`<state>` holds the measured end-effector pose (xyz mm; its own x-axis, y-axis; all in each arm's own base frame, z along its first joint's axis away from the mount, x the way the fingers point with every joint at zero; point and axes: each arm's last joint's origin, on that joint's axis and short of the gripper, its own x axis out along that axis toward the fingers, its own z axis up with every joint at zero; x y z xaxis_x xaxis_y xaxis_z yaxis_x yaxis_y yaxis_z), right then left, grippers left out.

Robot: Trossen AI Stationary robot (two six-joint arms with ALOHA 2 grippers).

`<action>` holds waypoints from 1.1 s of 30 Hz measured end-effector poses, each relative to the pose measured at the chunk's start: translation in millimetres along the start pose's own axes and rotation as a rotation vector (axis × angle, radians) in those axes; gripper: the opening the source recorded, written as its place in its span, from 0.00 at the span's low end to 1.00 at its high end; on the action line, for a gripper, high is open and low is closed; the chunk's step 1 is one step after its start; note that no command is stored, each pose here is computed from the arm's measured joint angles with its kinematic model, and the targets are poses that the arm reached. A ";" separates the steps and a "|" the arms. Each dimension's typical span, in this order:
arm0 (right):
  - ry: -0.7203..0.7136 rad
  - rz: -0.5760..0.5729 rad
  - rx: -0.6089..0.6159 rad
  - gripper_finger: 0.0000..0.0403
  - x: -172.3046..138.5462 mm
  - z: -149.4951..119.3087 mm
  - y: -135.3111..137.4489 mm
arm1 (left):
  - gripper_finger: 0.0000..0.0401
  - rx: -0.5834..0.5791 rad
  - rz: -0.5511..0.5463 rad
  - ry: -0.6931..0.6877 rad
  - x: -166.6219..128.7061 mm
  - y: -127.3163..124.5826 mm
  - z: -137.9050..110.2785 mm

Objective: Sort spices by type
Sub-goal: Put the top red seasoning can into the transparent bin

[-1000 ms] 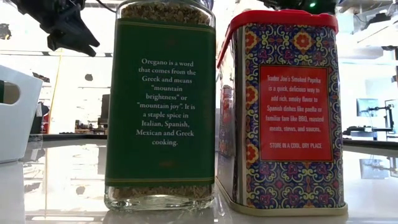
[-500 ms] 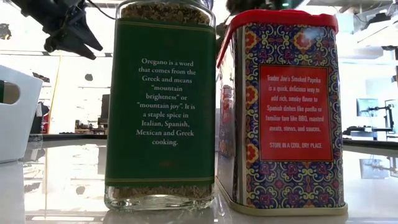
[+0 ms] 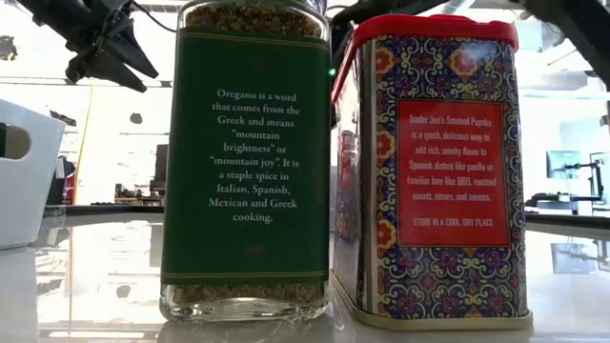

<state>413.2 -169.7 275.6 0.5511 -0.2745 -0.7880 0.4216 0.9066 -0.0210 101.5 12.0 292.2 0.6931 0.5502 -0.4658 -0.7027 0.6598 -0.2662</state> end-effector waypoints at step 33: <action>0.229 0.000 0.178 0.86 42.3 -14.7 10.7 | 0.48 -0.007 0.004 0.004 -0.1 0.4 -0.4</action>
<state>430.5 -166.8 233.0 0.3829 -0.1764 -0.9068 0.5520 0.8308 0.0715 101.1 12.0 291.7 0.6894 0.5509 -0.4704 -0.7067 0.6540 -0.2699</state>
